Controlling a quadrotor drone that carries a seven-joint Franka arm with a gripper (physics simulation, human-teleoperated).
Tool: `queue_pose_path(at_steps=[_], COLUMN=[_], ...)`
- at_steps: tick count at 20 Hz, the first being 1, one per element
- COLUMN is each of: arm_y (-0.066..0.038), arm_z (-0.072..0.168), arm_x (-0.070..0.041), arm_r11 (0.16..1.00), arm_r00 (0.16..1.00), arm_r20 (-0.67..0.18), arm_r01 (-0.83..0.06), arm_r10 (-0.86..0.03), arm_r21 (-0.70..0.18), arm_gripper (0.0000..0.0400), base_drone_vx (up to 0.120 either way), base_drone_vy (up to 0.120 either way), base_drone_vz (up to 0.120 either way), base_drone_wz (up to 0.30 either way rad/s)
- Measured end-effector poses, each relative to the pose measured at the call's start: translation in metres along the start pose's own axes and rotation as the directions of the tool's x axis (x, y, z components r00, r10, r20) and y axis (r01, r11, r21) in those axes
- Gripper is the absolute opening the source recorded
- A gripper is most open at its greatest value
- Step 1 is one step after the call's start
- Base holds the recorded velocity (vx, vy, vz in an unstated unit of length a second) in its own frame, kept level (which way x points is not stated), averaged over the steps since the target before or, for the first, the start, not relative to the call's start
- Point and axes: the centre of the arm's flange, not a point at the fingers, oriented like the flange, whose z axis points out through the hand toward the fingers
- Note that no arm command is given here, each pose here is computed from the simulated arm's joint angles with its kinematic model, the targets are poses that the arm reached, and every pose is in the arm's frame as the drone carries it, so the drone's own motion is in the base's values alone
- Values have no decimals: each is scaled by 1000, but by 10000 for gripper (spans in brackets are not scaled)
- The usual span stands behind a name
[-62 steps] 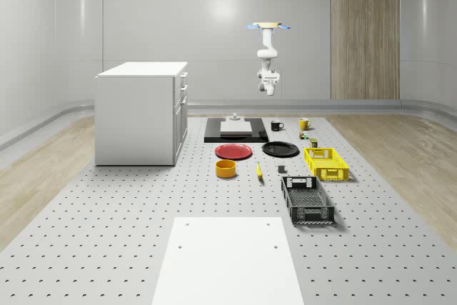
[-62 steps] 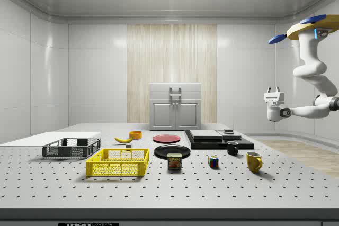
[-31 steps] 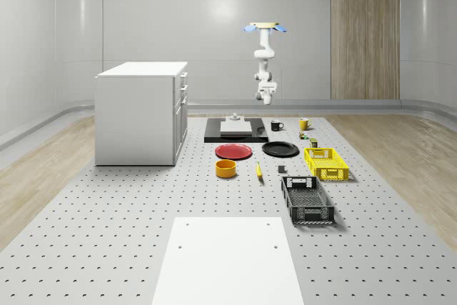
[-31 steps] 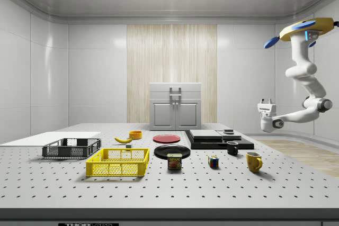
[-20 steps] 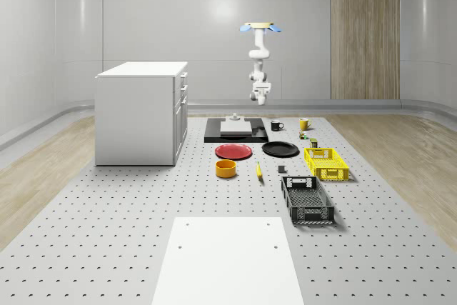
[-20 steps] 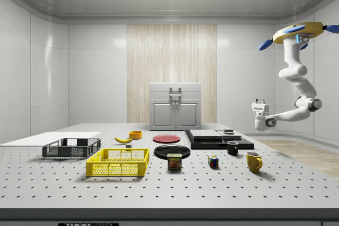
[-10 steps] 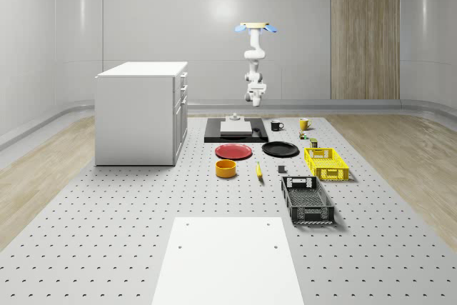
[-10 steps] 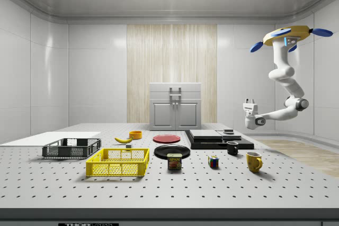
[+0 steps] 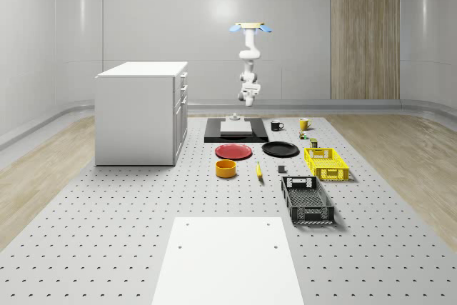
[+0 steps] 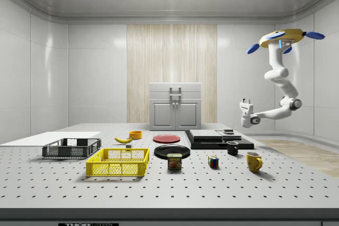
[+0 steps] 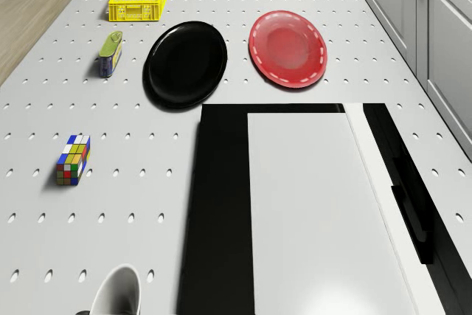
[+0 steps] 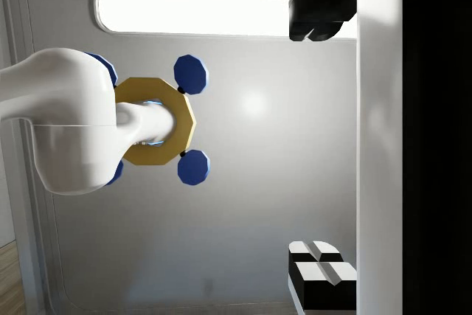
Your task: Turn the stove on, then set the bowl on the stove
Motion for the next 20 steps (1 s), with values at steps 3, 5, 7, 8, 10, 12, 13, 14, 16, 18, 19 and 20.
queue_pose_path(at_steps=[3, 5, 7, 8, 10, 12, 13, 14, 16, 18, 19, 20], arm_y=[-6, -12, -20, -25, -36, -49, -55, -61, -68, -66, -63, -58], arm_z=[0, 2, 4, 7, 15, 30, 41, 55, 87, 121, 136, 150], arm_x=[-6, -12, -21, -26, -37, -51, -58, -64, -71, -70, -67, -63], arm_r11=[998, 993, 980, 968, 927, 852, 798, 731, 570, 399, 321, 253], arm_r00=[998, 992, 978, 966, 924, 847, 792, 726, 564, 394, 317, 251], arm_r20=[-62, -123, -205, -255, -373, -505, -569, -625, -692, -678, -643, -595], arm_r01=[0, -4, -16, -26, -64, -136, -189, -254, -414, -586, -664, -732], arm_r10=[-3, -10, -26, -40, -84, -164, -220, -288, -451, -621, -697, -763], arm_r21=[-59, -118, -199, -249, -369, -505, -572, -633, -709, -706, -676, -632], arm_gripper=[400, 400, 400, 400, 400, 400, 400, 400, 400, 400, 400, 400], base_drone_vx=[0, 0, 0, 0, 0, 0, 0, 0, 0, 0, 0, 0], base_drone_vy=[-120, -120, -120, -120, -120, -120, -120, -120, -120, 0, 0, 0], base_drone_vz=[0, 0, 0, 0, 0, -80, -120, -120, -120, -80, -120, -120], base_drone_wz=[0, 0, 0, 0, 0, 0, 0, 0, 0, 0, 0, 0])
